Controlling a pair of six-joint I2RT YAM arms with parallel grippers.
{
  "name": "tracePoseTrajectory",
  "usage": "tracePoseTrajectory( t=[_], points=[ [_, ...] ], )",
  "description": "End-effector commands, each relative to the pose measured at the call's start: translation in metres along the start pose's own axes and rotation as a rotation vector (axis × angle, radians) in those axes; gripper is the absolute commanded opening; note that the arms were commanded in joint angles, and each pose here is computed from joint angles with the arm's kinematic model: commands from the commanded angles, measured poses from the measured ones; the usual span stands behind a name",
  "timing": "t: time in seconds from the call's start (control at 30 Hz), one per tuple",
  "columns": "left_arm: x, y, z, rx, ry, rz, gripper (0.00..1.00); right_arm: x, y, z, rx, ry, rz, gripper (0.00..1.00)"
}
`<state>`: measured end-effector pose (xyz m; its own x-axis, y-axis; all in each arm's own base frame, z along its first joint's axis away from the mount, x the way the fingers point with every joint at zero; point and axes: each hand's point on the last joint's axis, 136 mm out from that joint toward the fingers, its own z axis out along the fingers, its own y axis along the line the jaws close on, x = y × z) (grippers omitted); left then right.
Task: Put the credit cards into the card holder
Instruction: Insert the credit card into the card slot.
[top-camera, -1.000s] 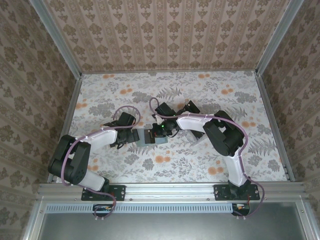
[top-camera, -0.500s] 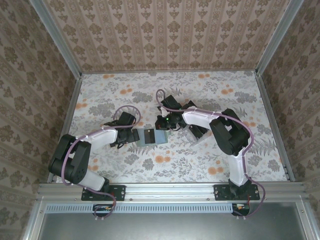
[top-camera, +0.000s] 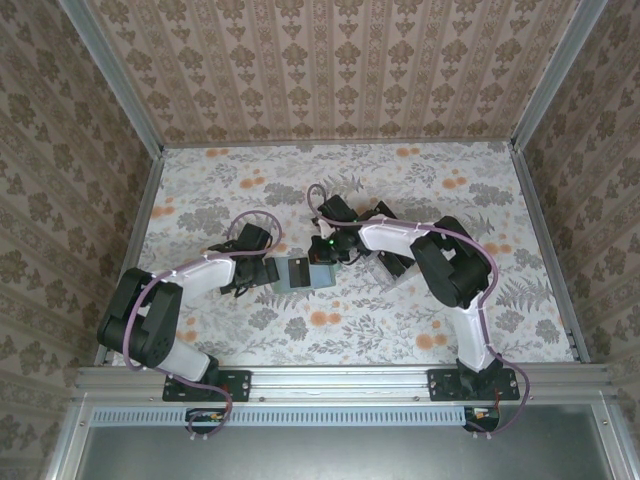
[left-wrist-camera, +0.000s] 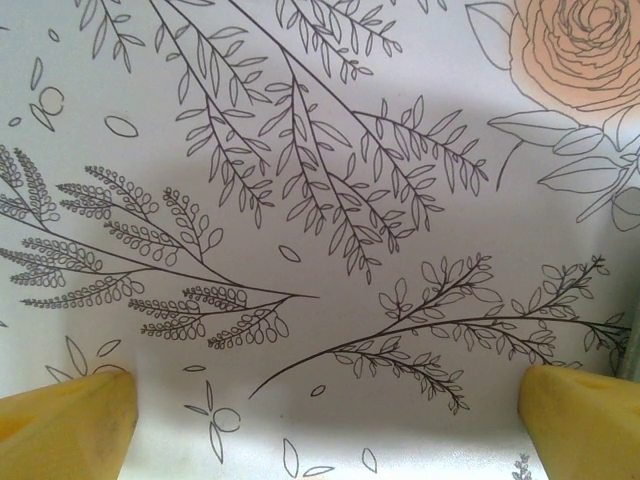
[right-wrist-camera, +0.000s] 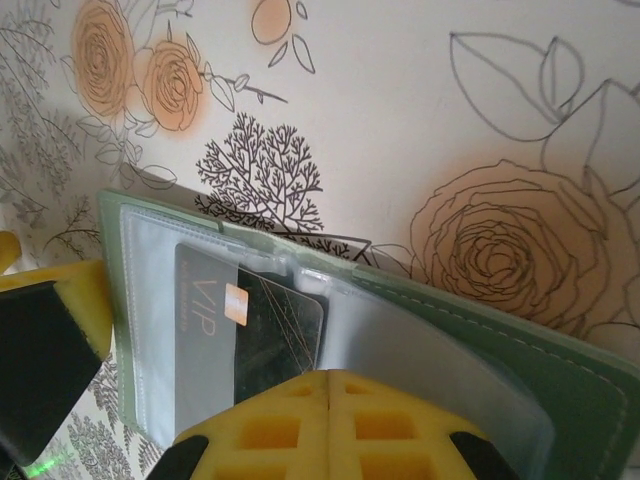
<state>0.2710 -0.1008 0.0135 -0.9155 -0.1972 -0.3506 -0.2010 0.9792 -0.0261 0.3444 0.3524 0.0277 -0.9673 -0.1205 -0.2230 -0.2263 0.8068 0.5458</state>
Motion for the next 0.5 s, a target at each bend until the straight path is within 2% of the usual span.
tracePoseTrajectory(
  t=[0.0, 0.47],
  points=[
    [0.005, -0.011, 0.016, 0.042, 0.021, 0.017, 1.00, 0.004, 0.008, 0.006, -0.010, 0.029, -0.011, 0.05],
    [0.007, -0.010, 0.018, 0.042, 0.026, 0.017, 1.00, 0.009, 0.029, 0.020, -0.047, 0.057, -0.026, 0.05]
  ],
)
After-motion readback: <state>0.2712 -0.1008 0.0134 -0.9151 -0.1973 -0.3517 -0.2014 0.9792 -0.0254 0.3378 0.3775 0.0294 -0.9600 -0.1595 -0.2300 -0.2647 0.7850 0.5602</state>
